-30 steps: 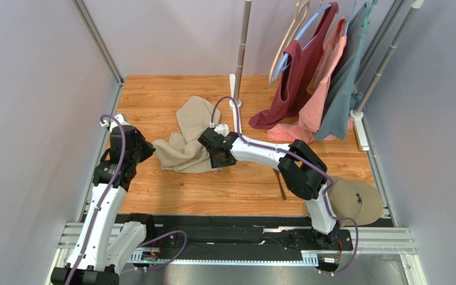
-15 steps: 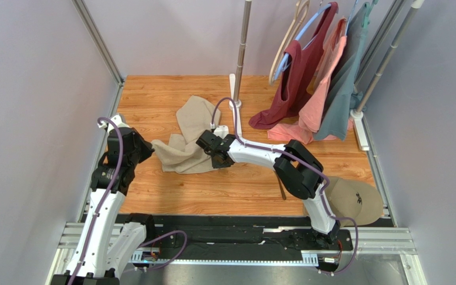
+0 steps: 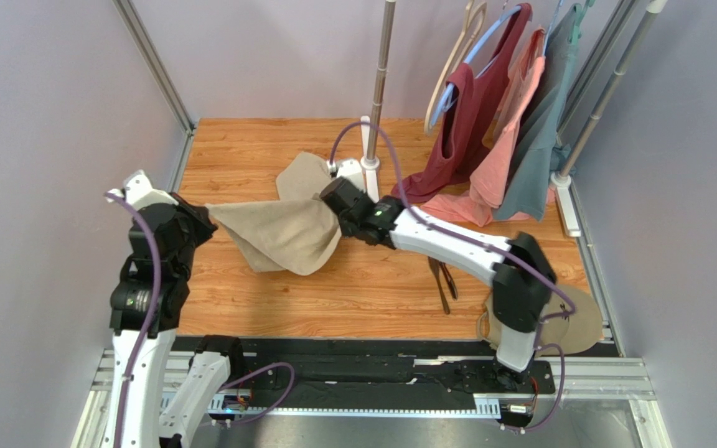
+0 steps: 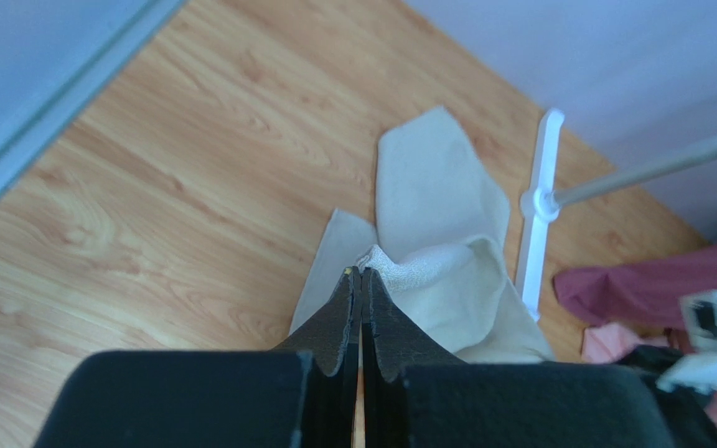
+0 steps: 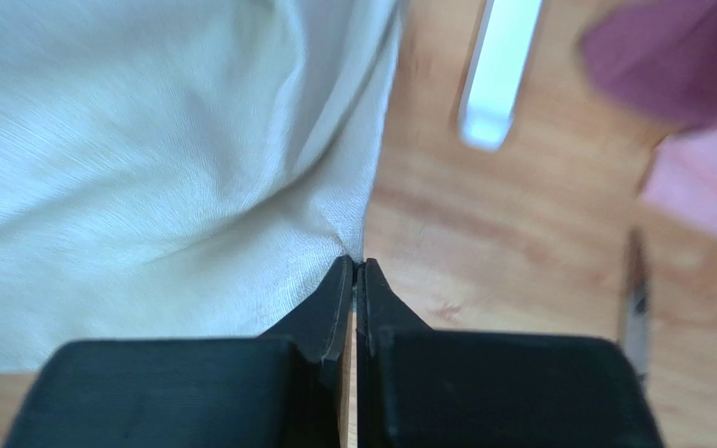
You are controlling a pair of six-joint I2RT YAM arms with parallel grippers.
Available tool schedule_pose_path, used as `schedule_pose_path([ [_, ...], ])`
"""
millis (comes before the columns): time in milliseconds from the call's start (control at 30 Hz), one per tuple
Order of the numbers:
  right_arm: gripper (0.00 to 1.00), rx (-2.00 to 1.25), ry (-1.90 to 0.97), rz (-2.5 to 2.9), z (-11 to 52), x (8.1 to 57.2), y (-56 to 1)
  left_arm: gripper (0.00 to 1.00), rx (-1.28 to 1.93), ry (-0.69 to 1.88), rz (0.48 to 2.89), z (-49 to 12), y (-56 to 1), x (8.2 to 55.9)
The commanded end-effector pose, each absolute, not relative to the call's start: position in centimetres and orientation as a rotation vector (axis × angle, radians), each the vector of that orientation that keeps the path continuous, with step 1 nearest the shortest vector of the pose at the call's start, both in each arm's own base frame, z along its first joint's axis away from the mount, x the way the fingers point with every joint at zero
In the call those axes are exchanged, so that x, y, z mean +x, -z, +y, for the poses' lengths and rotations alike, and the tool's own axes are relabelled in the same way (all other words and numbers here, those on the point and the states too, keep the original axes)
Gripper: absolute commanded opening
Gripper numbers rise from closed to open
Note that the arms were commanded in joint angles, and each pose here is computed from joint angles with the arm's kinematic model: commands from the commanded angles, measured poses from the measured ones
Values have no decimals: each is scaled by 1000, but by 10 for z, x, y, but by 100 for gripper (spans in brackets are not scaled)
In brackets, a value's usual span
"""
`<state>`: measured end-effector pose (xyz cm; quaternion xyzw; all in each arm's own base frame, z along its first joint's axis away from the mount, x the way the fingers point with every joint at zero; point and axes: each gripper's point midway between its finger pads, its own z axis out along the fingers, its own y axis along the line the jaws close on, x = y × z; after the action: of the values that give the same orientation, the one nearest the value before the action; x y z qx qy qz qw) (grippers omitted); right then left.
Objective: Fold the napkin into a case and place the utensils inside
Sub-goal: Pick up the crumpled napkin from the center of the board, then flatten out the crumpled napkin at the center of the board.
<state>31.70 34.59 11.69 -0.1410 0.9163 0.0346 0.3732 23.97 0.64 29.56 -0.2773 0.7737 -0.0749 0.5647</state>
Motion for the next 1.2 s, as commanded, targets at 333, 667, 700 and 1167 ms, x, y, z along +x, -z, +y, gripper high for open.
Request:
schedule_pose_path([
  [333,0,-357,-650,1441,279,254,-532,0,-591,17,1230,64,-515,118],
  [667,0,-441,-968,1215,241,164,-577,0,-488,55,1007,64,-573,32],
  [700,0,-432,-971,1216,241,164,-575,0,-494,48,1012,65,-572,35],
  [1167,0,-324,-620,1624,338,394,-420,0,-626,-372,1340,97,-453,272],
])
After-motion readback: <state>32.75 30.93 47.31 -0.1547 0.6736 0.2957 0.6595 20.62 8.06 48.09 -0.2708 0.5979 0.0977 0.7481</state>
